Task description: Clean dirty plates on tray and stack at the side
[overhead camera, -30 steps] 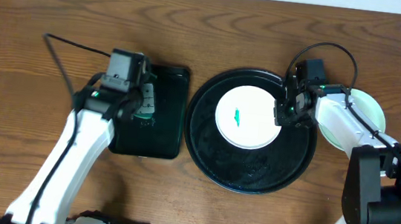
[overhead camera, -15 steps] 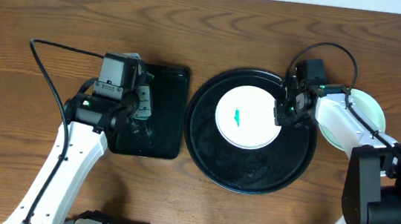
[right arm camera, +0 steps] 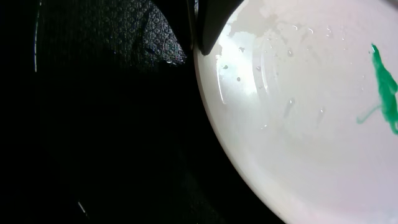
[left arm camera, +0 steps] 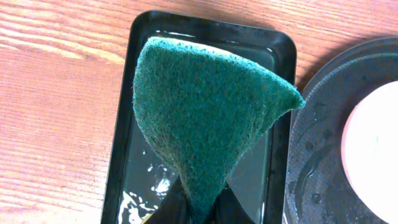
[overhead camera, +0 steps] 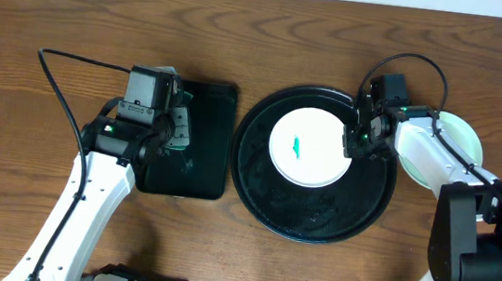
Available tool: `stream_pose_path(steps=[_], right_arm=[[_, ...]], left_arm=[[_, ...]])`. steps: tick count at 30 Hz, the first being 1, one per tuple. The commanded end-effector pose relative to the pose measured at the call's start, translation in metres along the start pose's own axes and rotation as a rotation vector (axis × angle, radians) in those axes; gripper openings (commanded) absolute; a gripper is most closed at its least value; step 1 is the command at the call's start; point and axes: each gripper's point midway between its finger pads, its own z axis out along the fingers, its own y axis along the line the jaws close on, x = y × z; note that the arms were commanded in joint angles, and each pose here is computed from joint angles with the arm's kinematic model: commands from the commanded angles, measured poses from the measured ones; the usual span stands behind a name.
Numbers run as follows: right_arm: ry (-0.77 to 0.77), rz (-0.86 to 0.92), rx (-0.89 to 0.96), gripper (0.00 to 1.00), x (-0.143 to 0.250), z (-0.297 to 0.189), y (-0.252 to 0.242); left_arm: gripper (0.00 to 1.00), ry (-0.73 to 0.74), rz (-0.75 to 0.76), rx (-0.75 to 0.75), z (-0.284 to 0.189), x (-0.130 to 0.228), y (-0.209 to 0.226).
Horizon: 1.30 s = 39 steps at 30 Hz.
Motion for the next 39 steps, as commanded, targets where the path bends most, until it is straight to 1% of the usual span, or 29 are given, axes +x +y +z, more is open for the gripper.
stream_pose_path(steps=[1,16,23,29,33,36,39], right_arm=[[-0.014,-0.012,-0.026,0.01,0.000,-0.006,0.008],[0.001,-0.009,-0.032,0.01,0.003,-0.006,0.009],[0.014,-0.009,-0.123,0.01,0.006,-0.008,0.024],[0.016,-0.008,-0.134,0.01,0.006,-0.008,0.026],[0.018,-0.008,-0.161,0.01,0.007,-0.008,0.031],[0.023,-0.007,-0.207,0.01,0.008,-0.010,0.039],[0.021,-0.008,-0.204,0.02,0.007,-0.010,0.038]], left_arm=[[0.07,-0.014,0.010,-0.019,0.001,-0.004,0.004],[0.07,-0.008,0.011,-0.021,0.001,-0.002,0.005],[0.07,0.012,0.012,-0.027,0.007,0.001,0.005],[0.07,0.057,0.014,-0.040,0.020,0.007,0.007],[0.07,0.079,-0.011,-0.044,0.026,0.011,0.007],[0.07,0.089,-0.010,-0.047,0.029,0.012,0.007],[0.07,0.078,-0.012,-0.044,0.030,0.009,0.006]])
